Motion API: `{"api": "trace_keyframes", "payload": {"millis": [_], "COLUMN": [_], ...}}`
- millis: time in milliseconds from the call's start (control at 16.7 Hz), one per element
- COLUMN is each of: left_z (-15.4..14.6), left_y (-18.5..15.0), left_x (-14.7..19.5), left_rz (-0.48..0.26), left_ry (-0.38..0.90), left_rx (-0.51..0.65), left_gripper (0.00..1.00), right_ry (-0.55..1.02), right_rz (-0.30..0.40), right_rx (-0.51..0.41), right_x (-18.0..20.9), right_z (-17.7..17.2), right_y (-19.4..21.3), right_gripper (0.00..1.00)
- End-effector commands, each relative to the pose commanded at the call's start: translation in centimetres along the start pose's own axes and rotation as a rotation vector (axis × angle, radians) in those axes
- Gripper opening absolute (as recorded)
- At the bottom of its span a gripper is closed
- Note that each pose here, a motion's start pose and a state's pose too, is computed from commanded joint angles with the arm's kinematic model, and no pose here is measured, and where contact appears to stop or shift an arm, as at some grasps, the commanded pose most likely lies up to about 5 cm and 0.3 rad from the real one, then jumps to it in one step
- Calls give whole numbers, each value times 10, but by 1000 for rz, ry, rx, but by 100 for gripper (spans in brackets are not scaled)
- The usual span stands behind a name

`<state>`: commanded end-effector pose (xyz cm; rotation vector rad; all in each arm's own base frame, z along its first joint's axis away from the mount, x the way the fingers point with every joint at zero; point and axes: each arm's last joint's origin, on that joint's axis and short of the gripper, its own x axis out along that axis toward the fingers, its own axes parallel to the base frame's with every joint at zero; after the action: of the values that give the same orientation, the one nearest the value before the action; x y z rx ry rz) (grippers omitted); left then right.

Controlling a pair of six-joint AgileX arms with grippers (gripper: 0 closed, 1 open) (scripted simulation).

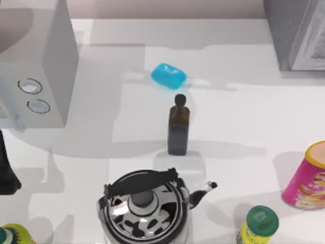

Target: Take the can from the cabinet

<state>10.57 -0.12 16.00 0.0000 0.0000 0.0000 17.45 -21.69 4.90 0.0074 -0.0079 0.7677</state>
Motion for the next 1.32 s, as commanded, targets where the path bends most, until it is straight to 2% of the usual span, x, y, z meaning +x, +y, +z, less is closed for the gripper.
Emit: {"api": "trace_keyframes", "payload": {"millis": [120,180,300,600,840,1320], "left_z": [0,0,0,0,0,0], "left_y": [0,0,0,0,0,0], "left_x": [0,0,0,0,0,0], "left_rz": [0,0,0,0,0,0], "left_ry": [0,0,0,0,0,0], "left_rx": [0,0,0,0,0,0], "left_gripper": [100,100,100,100,100,100], "right_ry": [0,13,13,2,0,0], "right_rz": [0,-152,-135,-14,0,0], "right_rx": [0,41,37,4,0,0], "right_x": [0,-3,1,22,24,24], "right_z": [0,-9,-9,-7,-6,-6], "right_y": [0,-34,-30,-3,0,0], "right_gripper": [0,0,0,0,0,60]}}
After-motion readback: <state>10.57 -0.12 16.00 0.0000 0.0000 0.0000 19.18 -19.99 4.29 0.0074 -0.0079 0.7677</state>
